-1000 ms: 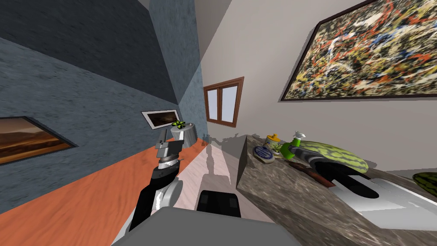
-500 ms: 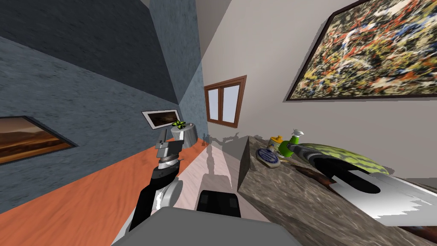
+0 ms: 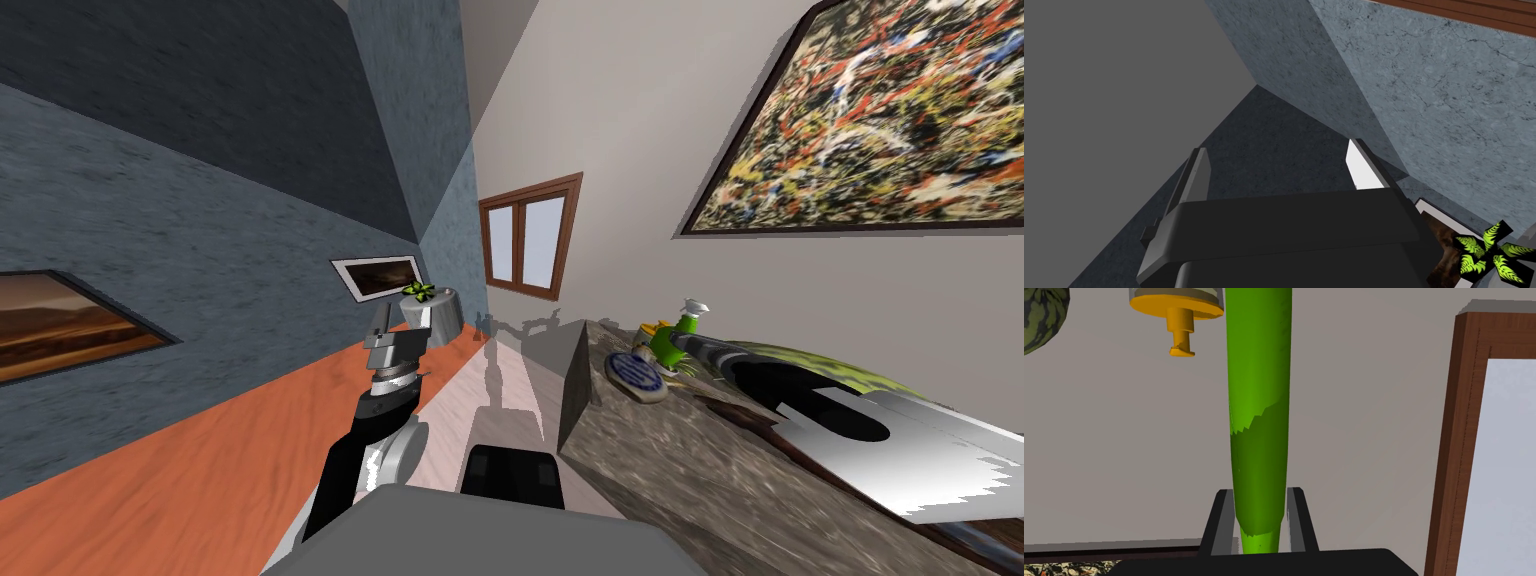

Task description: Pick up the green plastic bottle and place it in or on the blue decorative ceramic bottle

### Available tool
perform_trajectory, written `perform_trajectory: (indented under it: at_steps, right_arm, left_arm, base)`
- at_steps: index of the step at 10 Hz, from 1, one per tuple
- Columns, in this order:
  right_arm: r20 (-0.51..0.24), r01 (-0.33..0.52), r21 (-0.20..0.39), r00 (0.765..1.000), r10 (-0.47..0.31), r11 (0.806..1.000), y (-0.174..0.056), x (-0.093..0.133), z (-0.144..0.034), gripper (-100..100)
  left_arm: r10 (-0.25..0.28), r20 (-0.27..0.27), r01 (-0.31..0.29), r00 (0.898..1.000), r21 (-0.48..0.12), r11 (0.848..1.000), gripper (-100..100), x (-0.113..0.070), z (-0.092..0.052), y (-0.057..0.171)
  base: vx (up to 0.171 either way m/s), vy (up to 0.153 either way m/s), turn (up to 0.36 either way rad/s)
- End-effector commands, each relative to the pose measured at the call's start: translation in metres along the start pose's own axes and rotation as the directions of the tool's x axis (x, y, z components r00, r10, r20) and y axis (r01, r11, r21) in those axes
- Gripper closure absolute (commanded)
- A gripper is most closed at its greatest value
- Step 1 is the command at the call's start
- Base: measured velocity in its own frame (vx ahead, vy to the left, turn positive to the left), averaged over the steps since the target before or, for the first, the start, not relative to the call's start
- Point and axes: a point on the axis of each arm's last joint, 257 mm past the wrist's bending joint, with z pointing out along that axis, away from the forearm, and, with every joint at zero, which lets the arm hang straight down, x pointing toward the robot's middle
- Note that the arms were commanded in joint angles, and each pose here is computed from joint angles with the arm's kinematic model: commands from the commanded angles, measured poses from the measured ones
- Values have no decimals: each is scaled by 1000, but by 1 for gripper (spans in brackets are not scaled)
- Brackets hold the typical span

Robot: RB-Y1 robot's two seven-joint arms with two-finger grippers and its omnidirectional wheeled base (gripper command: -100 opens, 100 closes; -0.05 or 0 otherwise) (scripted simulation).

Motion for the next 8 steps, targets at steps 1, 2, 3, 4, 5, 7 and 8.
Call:
perform_trajectory:
  at_steps: [1, 2, 3, 4, 5, 7, 8]
  right_arm:
    - [0, 0, 0, 1000, 0, 1000, 0, 0, 0, -100]
    - [0, 0, 0, 1000, 0, 1000, 0, 0, 0, -100]
    - [0, 0, 0, 1000, 0, 1000, 0, 0, 0, -100]
    - [0, 0, 0, 1000, 0, 1000, 0, 0, 0, -100]
    - [0, 0, 0, 1000, 0, 1000, 0, 0, 0, -100]
    - [-80, -45, -25, 996, 43, 999, 2, 30, 8, -100]
    - [-124, -64, -25, 990, 61, 998, -1, 52, 11, -100]
  left_arm:
    - [0, 0, 0, 1000, 0, 1000, 0, 0, 0, 0]
    - [0, 0, 0, 1000, 0, 1000, 0, 0, 0, 0]
    - [0, 0, 0, 1000, 0, 1000, 0, 0, 0, 0]
    - [0, 0, 0, 1000, 0, 1000, 0, 0, 0, 0]
    - [0, 0, 0, 1000, 0, 1000, 0, 0, 0, 0]
    - [0, 0, 0, 1000, 0, 1000, 0, 0, 0, 0]
    - [0, 0, 0, 1000, 0, 1000, 0, 0, 0, 0]
  base:
    - [0, 0, 0]
    - [0, 0, 0]
    - [0, 0, 0]
    - [0, 0, 0]
    - [0, 0, 0]
    - [-81, 3, 164]
    - [-211, -25, 478]
